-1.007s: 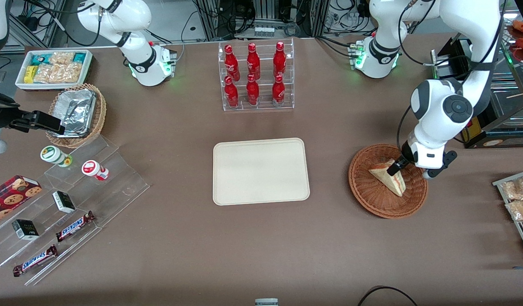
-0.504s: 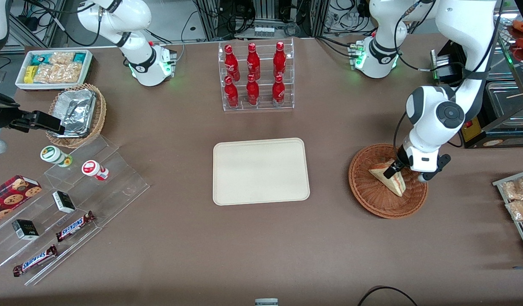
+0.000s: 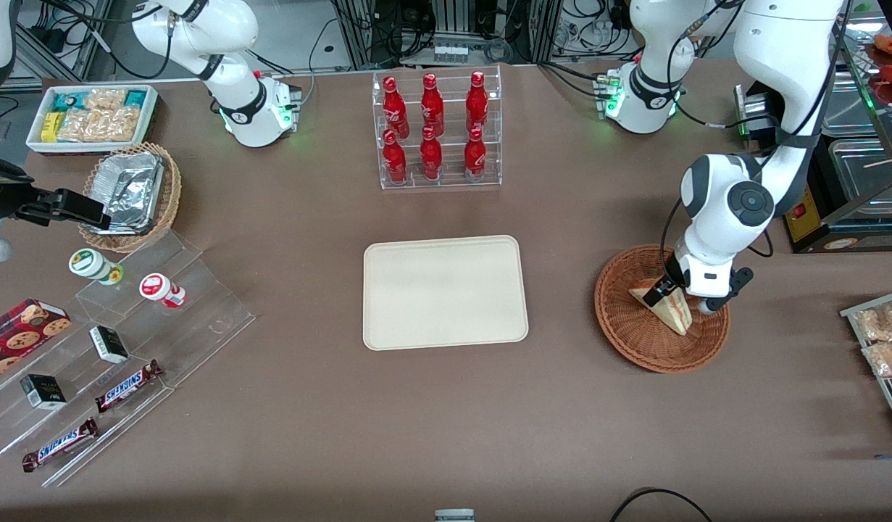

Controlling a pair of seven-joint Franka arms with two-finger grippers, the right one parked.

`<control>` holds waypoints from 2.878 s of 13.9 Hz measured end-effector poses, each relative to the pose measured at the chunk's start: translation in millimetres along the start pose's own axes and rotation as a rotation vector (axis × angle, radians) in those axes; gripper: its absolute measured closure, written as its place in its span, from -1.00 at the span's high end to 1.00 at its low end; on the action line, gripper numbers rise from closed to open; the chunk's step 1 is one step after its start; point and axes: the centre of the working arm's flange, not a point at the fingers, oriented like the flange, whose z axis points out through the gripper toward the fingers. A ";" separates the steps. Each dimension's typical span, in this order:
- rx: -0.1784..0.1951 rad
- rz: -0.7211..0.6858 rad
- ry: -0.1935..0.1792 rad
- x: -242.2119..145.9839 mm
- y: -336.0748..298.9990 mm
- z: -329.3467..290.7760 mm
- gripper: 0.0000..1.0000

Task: Place sandwich from basket to tray
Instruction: 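Lower the left gripper and close it on the wrapped sandwich, then lift the sandwich and carry it over the cream tray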

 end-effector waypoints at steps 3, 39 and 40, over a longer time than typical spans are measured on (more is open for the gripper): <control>0.005 0.028 -0.003 0.8 1.1 -1.7 -0.10; 0.041 0.746 -0.098 -338.6 341.1 -17.8 -0.64; 0.050 0.745 -0.102 -344.0 340.1 -7.4 -0.64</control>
